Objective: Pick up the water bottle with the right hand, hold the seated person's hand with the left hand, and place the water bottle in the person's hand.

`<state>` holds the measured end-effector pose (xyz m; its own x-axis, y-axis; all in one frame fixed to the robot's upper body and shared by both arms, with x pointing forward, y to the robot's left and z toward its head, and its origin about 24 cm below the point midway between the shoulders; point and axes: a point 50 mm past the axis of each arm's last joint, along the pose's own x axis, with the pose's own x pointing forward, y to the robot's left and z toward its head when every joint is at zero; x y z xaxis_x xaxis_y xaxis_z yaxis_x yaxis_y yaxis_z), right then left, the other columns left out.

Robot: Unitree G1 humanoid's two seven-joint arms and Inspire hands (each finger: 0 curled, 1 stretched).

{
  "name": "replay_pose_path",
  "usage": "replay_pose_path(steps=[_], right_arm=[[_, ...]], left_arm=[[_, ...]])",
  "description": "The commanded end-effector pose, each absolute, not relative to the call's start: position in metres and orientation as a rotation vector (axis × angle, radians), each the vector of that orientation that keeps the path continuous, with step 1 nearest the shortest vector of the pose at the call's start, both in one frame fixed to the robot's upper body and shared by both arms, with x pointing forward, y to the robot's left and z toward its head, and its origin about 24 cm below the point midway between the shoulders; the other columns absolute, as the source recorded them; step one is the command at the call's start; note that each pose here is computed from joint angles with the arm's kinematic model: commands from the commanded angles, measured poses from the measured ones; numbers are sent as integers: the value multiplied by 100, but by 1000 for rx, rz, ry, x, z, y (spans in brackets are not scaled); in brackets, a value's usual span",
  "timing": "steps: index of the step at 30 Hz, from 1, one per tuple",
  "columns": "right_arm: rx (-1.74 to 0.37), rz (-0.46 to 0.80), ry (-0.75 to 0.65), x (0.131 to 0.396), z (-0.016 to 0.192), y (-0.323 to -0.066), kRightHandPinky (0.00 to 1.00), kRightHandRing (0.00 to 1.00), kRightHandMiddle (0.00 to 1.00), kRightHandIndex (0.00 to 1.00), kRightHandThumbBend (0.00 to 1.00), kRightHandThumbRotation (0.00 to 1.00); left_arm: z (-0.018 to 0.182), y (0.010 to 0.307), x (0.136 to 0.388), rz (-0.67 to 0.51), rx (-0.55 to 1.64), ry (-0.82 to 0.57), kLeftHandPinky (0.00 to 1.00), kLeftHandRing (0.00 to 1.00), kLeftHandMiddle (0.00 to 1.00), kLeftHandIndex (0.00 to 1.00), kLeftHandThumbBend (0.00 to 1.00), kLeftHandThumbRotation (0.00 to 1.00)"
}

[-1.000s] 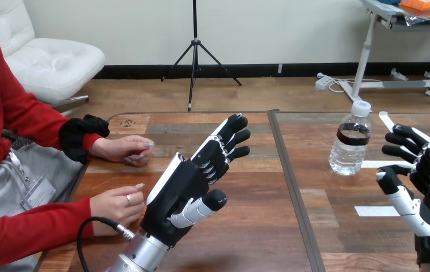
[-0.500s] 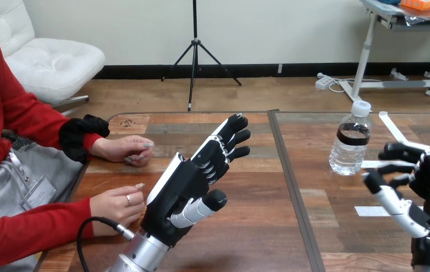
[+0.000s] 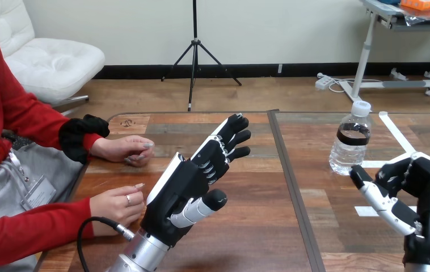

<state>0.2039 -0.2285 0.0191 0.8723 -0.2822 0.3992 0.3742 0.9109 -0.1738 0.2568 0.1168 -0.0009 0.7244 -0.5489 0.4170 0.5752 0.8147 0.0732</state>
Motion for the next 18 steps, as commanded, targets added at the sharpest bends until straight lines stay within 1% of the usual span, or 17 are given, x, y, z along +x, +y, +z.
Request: replay_pose_path(steps=[1, 4, 7, 9, 10, 13, 15, 16, 18], right_arm=[[-251, -306, -452, 214, 37, -226, 8, 12, 17, 17, 81, 26], [-256, -273, -448, 214, 37, -227, 8, 13, 18, 20, 84, 28], [-236, -239, -445, 214, 38, -227, 10, 15, 21, 25, 87, 28], [-217, -226, -444, 214, 37, -227, 13, 18, 25, 32, 91, 27], [-212, -220, -446, 214, 37, -227, 14, 19, 26, 33, 92, 26], [-211, -212, -446, 214, 37, -227, 19, 25, 32, 39, 95, 26], [-212, -210, -443, 214, 37, -227, 25, 31, 38, 43, 97, 26], [-218, -208, -438, 214, 37, -228, 31, 37, 44, 48, 98, 26], [-224, -207, -434, 213, 37, -228, 35, 42, 48, 51, 99, 27]], left_arm=[[11, 114, 265, -623, -52, -496, 89, 95, 96, 96, 100, 77], [11, 114, 265, -622, -52, -496, 89, 95, 96, 96, 100, 77], [11, 114, 265, -621, -54, -496, 89, 95, 96, 96, 100, 77], [10, 113, 265, -622, -56, -496, 89, 95, 96, 96, 100, 77], [10, 113, 265, -623, -57, -495, 89, 95, 96, 96, 100, 77], [10, 113, 265, -625, -56, -496, 89, 95, 96, 96, 100, 77], [10, 113, 265, -625, -55, -497, 89, 95, 97, 96, 100, 77], [10, 113, 265, -625, -55, -497, 89, 95, 97, 96, 100, 77], [10, 113, 265, -625, -55, -497, 89, 95, 97, 96, 100, 77]])
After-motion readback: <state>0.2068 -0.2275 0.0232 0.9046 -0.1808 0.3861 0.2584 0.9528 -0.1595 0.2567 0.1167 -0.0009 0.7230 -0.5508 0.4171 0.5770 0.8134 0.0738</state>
